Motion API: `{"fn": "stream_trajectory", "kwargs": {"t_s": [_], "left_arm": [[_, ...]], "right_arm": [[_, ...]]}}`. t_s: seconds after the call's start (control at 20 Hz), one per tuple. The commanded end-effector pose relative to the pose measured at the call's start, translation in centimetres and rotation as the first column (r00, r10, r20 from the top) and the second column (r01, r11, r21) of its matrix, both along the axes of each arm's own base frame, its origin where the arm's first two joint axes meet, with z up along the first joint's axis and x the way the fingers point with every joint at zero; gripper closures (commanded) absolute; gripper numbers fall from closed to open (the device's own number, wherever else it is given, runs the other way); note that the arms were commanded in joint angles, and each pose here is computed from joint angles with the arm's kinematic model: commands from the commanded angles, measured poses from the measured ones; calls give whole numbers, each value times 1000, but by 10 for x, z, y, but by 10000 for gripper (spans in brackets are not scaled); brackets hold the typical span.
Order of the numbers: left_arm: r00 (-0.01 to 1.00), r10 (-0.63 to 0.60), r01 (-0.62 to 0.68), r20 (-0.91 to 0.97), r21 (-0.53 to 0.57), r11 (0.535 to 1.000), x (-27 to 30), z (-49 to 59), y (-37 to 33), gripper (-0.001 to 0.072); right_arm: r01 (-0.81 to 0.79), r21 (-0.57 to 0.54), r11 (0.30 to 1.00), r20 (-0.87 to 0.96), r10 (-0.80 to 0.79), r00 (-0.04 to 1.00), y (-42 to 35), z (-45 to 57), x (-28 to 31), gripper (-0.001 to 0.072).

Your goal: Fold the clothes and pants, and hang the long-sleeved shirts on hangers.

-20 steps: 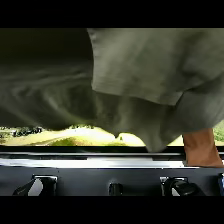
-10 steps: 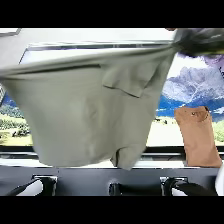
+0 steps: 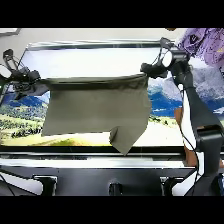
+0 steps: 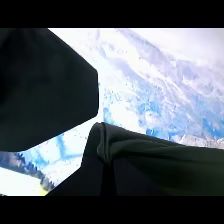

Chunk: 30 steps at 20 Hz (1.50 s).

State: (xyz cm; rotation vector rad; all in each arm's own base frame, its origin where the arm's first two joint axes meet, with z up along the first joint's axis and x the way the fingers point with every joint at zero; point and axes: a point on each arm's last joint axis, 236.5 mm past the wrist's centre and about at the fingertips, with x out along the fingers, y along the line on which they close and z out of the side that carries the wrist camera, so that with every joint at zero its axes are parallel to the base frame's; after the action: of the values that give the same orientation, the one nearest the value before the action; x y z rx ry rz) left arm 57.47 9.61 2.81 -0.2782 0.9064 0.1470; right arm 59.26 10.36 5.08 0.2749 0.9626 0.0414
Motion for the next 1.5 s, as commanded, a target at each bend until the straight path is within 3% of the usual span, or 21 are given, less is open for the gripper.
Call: {"fn": "stream_trajectory", "kwargs": {"t_s": [0.0, 0.3, 0.6, 1.05, 1.1, 1.2, 1.3, 1.35, 1.45], "left_arm": [[1000, -10, 10, -16, -10, 1000, 14, -18, -7, 693], [967, -33, 18, -251, -63, 998, -35, -58, -12, 693], [904, -55, 11, -424, -106, 994, -80, -101, -21, 693], [867, -63, 1, -495, -125, 992, -91, -139, -23, 677], [867, -60, -3, -495, -126, 992, -90, -140, -23, 605], [870, -47, -19, -492, -128, 992, -88, -134, -21, 318], [880, -43, -20, -472, -128, 992, -82, -113, -16, 144], [891, -34, -25, -453, -124, 992, -78, -96, -9, 100], [923, 13, -59, -385, -109, 992, -75, -50, 14, 81]], "right_arm": [[11, 9, 1000, 35, -12, 999, 1, -15, 17, 687], [-10, -57, 998, -211, -2, 978, -10, -49, -32, 687], [-47, -86, 995, -462, 2, 887, -16, -89, -84, 687], [-61, -79, 995, -556, 7, 831, -13, -126, -97, 679], [-60, -69, 996, -552, 12, 834, -11, -127, -96, 621], [-64, -38, 997, -539, 34, 842, -3, -124, -93, 480], [-93, -11, 996, -517, 74, 852, 3, -111, -92, 293], [-132, -20, 991, -493, 105, 863, 2, -99, -91, 240], [-231, -98, 968, -433, 167, 886, -16, -60, -92, 224]]}}
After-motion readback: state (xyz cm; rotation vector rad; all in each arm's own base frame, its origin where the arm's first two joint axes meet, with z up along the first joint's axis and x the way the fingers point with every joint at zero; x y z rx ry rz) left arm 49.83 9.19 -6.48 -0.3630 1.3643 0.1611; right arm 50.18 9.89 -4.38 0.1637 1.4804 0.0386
